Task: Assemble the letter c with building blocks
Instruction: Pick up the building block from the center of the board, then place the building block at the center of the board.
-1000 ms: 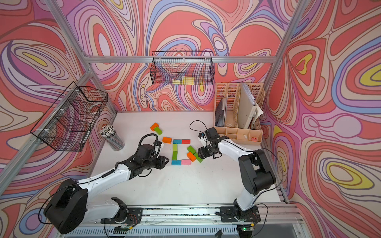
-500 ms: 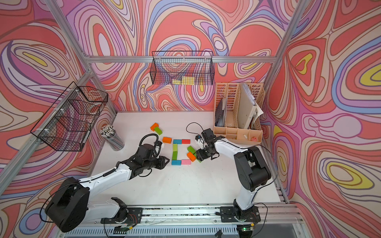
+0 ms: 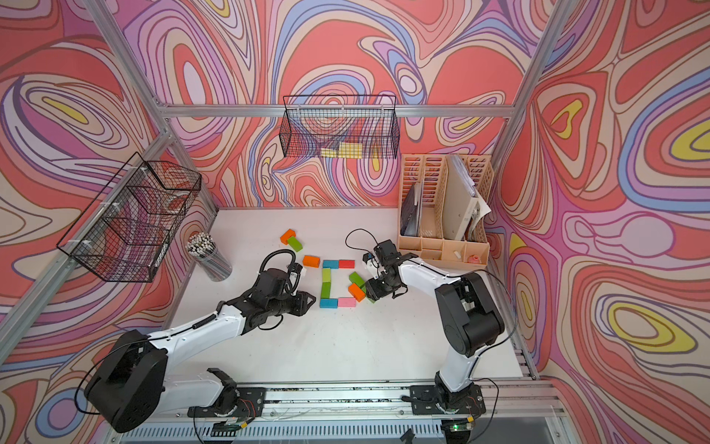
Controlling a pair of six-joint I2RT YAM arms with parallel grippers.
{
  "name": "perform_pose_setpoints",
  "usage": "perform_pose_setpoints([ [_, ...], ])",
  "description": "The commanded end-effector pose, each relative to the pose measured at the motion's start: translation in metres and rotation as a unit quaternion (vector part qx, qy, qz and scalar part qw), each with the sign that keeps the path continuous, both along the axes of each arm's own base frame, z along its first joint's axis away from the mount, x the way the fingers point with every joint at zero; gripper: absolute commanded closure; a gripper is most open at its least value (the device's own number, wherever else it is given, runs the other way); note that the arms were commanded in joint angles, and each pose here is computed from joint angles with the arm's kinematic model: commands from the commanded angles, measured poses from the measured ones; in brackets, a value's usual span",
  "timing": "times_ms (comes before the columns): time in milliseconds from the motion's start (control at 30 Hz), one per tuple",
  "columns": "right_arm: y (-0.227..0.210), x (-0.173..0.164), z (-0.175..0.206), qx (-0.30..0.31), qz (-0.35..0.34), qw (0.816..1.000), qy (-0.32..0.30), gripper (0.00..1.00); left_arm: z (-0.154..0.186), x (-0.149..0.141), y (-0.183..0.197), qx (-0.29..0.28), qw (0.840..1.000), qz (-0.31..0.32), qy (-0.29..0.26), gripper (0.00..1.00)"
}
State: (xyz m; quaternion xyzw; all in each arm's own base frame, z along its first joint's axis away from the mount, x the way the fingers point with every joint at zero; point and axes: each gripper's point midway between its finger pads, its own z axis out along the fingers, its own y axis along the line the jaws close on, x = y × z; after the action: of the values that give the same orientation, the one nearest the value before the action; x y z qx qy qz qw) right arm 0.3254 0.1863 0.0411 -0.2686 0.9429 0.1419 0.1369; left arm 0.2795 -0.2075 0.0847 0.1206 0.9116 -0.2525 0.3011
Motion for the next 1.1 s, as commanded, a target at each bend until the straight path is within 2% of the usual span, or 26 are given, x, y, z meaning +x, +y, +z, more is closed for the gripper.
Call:
perform_pose_setpoints([
  [0, 0.005, 0.003, -0.009, -0.004, 0.003, 1.0, 0.009, 0.45, -0.003, 0.001, 0.005, 0.009, 1.0, 0.004, -0.003, 0.61],
  [133, 0.006, 0.004, -0.011, -0.005, 0.004, 1.0, 0.011, 0.46, -0.003, 0.001, 0.006, 0.01, 1.0, 0.004, -0.005, 0.61],
  [367, 0.003, 0.007, -0.01, -0.013, -0.006, 1.0, 0.006, 0.64, -0.004, 0.001, 0.007, 0.014, 1.0, 0.005, -0.005, 0.61],
  [467, -0.003, 0.005, -0.007, -0.02, -0.029, 0.999, 0.002, 0.67, -0.004, 0.001, 0.007, 0.013, 1.0, 0.005, -0.004, 0.61],
  [567, -0.011, 0.004, 0.006, -0.018, -0.082, 0.996, -0.01, 0.73, -0.004, 0.001, 0.006, 0.012, 1.0, 0.006, -0.003, 0.61],
  [833, -0.027, -0.005, 0.031, 0.025, -0.233, 0.972, -0.022, 0.73, -0.003, -0.001, 0.004, 0.005, 1.0, 0.004, 0.0, 0.61],
  [933, -0.032, -0.008, 0.032, 0.027, -0.26, 0.965, -0.02, 0.72, -0.002, -0.001, 0.004, 0.002, 1.0, 0.003, 0.0, 0.61],
  [1067, -0.043, -0.012, 0.023, -0.002, -0.281, 0.96, -0.014, 0.71, -0.002, -0.001, 0.004, 0.002, 1.0, 0.003, -0.001, 0.61],
])
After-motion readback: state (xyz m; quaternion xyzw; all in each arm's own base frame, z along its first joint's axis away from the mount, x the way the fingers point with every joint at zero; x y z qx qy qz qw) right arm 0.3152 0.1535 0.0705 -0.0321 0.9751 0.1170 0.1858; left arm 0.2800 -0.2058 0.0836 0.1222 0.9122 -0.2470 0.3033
